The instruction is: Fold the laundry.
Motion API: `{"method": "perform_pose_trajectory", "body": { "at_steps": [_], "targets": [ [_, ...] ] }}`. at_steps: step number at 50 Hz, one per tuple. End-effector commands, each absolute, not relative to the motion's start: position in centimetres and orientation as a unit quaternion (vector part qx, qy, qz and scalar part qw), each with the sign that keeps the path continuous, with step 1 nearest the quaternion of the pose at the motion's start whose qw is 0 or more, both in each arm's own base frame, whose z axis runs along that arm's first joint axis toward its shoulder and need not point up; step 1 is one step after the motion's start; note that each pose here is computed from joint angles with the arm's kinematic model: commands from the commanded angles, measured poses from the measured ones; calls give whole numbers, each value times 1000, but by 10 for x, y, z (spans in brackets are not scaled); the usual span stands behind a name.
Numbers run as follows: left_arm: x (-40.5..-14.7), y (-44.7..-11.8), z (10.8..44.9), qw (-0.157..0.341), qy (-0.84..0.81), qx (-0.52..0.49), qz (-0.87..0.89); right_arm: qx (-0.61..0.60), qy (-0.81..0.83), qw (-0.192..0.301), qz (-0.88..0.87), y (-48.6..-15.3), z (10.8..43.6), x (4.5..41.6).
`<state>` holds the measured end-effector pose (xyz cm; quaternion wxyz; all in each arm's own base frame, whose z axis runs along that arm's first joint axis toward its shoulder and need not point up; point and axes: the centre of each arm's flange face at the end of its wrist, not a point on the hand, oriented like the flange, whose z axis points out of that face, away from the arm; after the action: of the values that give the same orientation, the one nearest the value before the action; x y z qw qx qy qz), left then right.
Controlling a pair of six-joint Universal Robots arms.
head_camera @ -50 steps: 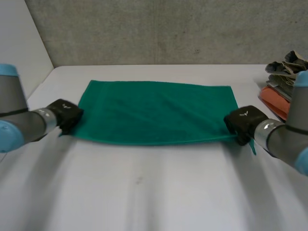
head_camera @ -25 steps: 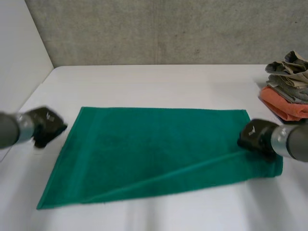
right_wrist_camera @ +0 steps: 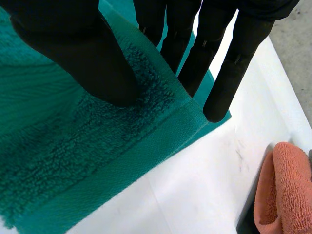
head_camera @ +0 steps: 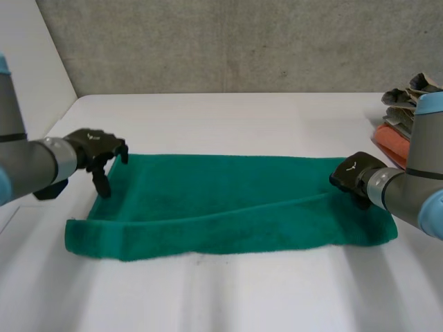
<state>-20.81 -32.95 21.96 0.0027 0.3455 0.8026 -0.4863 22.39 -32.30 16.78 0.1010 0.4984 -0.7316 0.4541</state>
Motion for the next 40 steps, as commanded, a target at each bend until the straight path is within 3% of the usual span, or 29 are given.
{"method": "perform_pose_trajectory", "body": {
  "at_steps": [1, 8, 16, 24, 27, 30, 33, 37, 38, 40],
  "targets": [
    [-187, -306, 199, 17, 832, 360, -422, 488, -732, 85, 469, -314, 171, 221],
    [-173, -296, 188, 56, 837, 379, -390, 486, -730, 82, 474, -309, 171, 217],
    [-173, -288, 179, 62, 843, 388, -366, 485, -732, 83, 471, -304, 172, 215],
    [-178, -301, 154, 78, 835, 422, -346, 486, -733, 82, 469, -305, 168, 214],
    [-187, -320, 155, 91, 815, 434, -373, 486, -726, 85, 479, -310, 168, 216],
    [-200, -354, 186, 115, 775, 417, -461, 475, -702, 100, 521, -327, 178, 222],
    [-212, -389, 243, 132, 711, 368, -585, 439, -646, 131, 611, -357, 213, 230],
    [-218, -420, 332, 118, 594, 256, -754, 332, -559, 145, 746, -393, 275, 234],
    [-217, -425, 366, 103, 543, 206, -807, 280, -515, 137, 799, -401, 305, 235],
    [-217, -424, 396, 86, 494, 166, -849, 228, -466, 128, 845, -404, 336, 233]
  ]
}}
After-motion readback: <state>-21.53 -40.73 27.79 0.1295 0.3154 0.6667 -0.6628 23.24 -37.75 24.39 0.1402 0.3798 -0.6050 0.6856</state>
